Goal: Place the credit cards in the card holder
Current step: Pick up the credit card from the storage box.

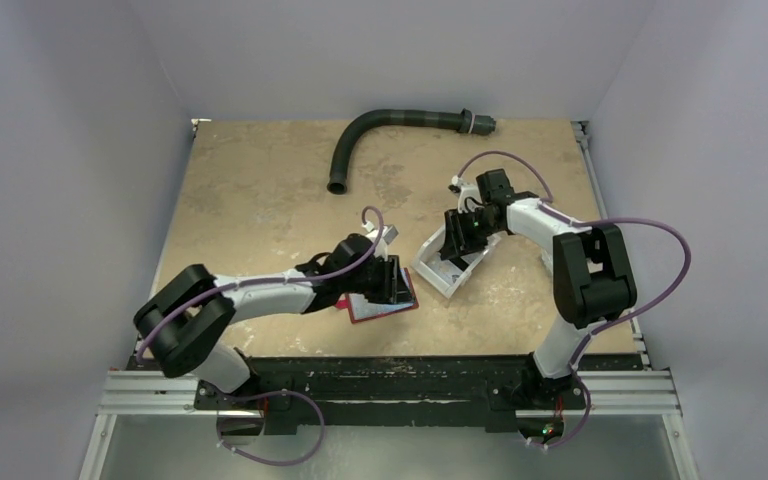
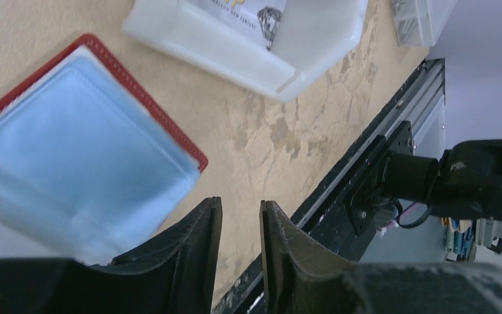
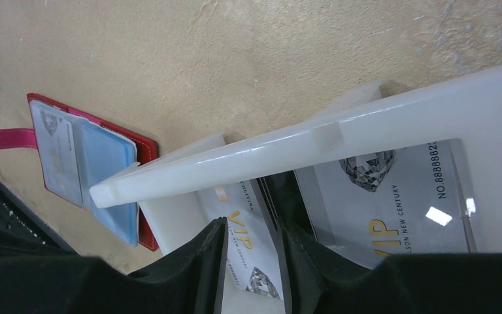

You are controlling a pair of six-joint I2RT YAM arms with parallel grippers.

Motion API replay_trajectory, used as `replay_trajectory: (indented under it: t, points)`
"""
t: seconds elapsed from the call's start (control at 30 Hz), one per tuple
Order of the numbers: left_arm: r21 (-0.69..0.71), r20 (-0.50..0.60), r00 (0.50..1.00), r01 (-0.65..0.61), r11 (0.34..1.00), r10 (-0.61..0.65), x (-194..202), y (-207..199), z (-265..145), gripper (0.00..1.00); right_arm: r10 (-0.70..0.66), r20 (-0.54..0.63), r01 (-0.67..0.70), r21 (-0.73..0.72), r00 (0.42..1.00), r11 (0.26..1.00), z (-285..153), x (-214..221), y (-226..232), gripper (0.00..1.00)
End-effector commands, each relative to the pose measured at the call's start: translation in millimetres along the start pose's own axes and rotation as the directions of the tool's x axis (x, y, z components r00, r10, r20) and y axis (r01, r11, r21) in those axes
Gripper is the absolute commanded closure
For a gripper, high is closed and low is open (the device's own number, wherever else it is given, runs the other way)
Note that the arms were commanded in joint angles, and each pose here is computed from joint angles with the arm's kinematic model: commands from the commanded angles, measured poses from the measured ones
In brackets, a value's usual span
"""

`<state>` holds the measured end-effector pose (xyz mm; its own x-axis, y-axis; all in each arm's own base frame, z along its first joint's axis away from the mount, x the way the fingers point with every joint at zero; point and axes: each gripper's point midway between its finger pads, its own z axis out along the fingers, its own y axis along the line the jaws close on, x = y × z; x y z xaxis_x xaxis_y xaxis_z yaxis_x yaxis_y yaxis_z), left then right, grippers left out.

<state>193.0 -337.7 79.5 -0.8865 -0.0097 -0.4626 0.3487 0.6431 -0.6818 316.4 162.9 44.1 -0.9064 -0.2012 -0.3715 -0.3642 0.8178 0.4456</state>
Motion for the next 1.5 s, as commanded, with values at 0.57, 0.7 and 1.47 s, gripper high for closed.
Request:
replay_trajectory:
  t: [0.57, 0.7, 1.47]
  points:
    - [-0.005, 0.084, 0.996, 0.027, 1.0, -0.026, -46.5, -1.6, 90.6, 0.73, 0.029, 0.046, -0.024, -0.099, 0.999, 0.995, -6.4, -2.5, 22.8, 0.6]
    - [-0.003, 0.082, 0.996, 0.027, 1.0, -0.027, -48.3, -2.5, 95.6, 0.73, 0.035, 0.05, -0.026, -0.172, 0.998, 0.985, -9.1, 0.0, 36.7, 0.63]
    - [-0.033, 0.117, 0.993, -0.009, 0.999, 0.013, -70.4, -8.3, 96.2, 0.74, 0.055, 0.037, -0.049, -0.143, 0.998, 0.989, -14.0, 29.8, 34.4, 0.78]
